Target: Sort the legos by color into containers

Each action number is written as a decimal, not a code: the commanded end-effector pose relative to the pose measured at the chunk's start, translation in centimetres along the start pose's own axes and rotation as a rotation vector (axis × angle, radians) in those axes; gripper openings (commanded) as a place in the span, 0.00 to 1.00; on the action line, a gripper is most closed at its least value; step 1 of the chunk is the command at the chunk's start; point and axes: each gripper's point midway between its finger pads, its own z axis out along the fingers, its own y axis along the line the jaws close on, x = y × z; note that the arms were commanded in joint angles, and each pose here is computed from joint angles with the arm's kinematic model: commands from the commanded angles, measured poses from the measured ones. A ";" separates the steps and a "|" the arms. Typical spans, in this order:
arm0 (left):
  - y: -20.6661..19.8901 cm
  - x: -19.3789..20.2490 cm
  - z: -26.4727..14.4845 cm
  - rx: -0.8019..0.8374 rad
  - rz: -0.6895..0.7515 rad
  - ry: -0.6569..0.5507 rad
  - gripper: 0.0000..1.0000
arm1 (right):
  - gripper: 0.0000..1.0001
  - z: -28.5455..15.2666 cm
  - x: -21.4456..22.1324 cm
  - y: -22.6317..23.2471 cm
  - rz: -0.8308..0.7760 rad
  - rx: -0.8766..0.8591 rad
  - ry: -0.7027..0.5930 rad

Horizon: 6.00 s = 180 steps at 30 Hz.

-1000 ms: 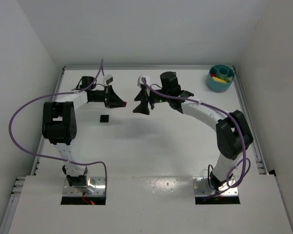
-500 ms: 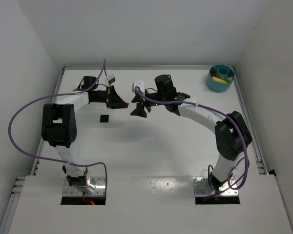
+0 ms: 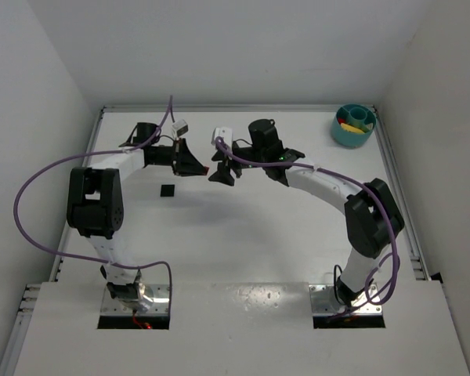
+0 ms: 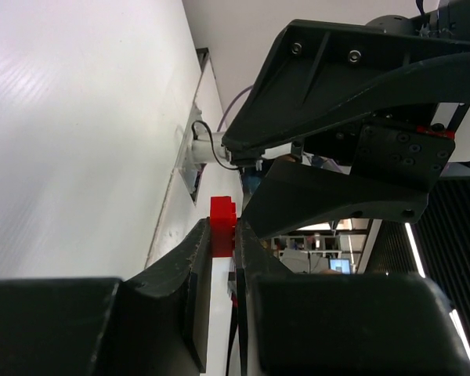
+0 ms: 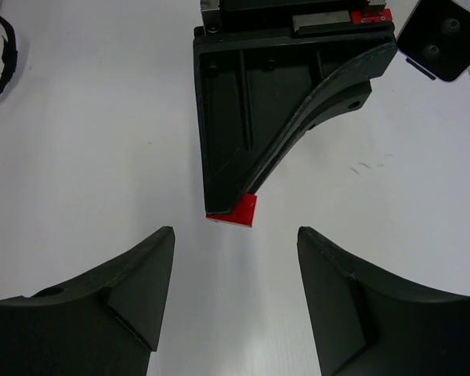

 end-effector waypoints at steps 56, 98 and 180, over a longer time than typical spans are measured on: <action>0.4 -2.2 -3.6 -0.259 0.218 -0.146 0.60 | 0.07 -2.4 0.5 0.3 -0.036 0.076 0.041; 2.6 -7.8 -7.1 -0.532 0.291 -0.335 0.60 | 0.00 -35.3 20.8 -32.2 0.629 1.590 0.545; 1.4 -3.9 -3.7 -0.584 0.590 -0.151 0.60 | 0.58 -36.7 13.1 -20.3 0.518 1.399 0.355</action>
